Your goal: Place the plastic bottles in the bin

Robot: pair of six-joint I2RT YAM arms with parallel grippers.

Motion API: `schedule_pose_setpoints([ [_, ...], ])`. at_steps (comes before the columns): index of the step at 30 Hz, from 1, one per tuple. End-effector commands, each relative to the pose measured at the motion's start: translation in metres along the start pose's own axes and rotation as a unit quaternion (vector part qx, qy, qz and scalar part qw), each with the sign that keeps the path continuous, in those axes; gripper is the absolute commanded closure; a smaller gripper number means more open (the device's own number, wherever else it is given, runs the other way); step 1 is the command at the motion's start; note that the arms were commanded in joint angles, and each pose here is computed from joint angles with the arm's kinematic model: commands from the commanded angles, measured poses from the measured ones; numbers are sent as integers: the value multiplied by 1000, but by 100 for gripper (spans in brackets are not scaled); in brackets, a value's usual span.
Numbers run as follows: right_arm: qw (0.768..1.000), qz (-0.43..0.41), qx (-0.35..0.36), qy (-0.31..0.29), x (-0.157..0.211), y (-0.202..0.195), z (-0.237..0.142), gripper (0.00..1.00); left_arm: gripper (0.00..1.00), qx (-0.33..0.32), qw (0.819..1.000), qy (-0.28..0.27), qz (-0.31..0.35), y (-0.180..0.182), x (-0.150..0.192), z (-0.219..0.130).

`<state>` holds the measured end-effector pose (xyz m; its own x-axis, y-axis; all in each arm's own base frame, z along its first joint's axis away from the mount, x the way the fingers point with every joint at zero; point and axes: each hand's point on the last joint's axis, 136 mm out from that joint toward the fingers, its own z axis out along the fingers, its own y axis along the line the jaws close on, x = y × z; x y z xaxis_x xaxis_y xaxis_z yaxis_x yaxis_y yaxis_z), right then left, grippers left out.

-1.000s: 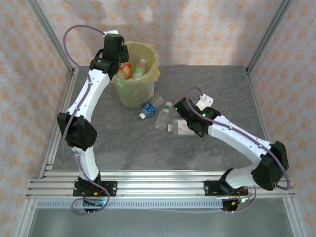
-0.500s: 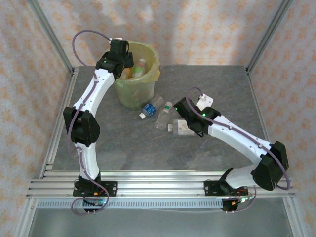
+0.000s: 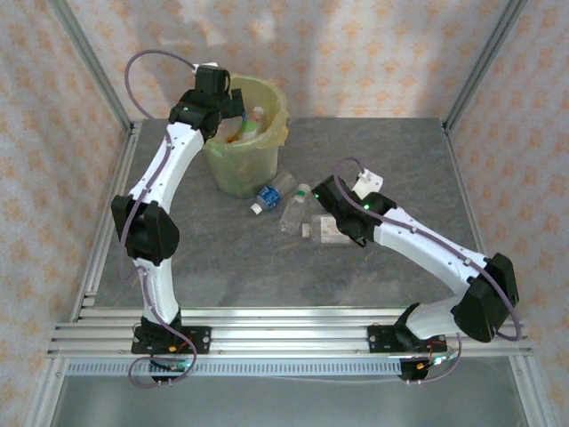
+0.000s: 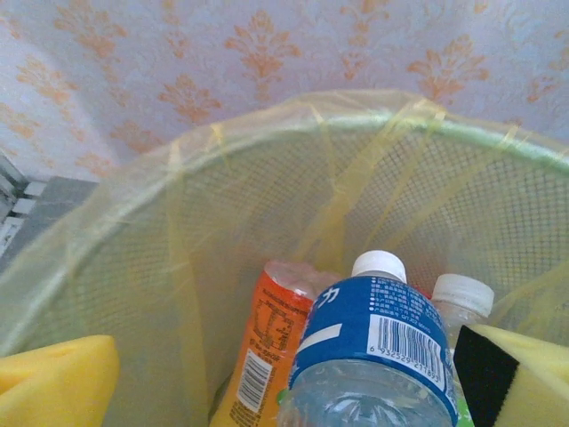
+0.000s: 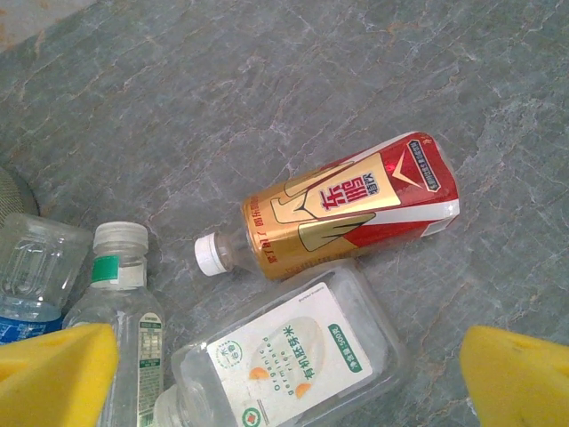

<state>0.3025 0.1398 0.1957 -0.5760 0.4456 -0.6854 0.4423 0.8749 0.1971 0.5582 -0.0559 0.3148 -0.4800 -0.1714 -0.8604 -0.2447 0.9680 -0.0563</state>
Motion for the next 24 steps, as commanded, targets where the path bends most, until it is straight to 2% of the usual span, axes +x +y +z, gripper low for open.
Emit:
schedule_pose_setpoints([
  [1,1000,-10,3,-6,-4,1,-4,1,2,-18,997,-59,-36,26,-47,-60],
  [5,1000,-11,4,-8,-5,0,-5,1,0,-14,993,-90,-73,36,-60,-87],
  [13,1000,-15,4,-9,-7,-5,-9,1,0,61,986,-121,-96,34,-70,-141],
  [19,1000,-8,-8,-3,-13,-7,-17,1,0,104,981,-128,-104,33,-41,-172],
  [24,1000,11,-10,4,-18,-17,-17,1,0,106,984,-142,-32,15,-1,-205],
])
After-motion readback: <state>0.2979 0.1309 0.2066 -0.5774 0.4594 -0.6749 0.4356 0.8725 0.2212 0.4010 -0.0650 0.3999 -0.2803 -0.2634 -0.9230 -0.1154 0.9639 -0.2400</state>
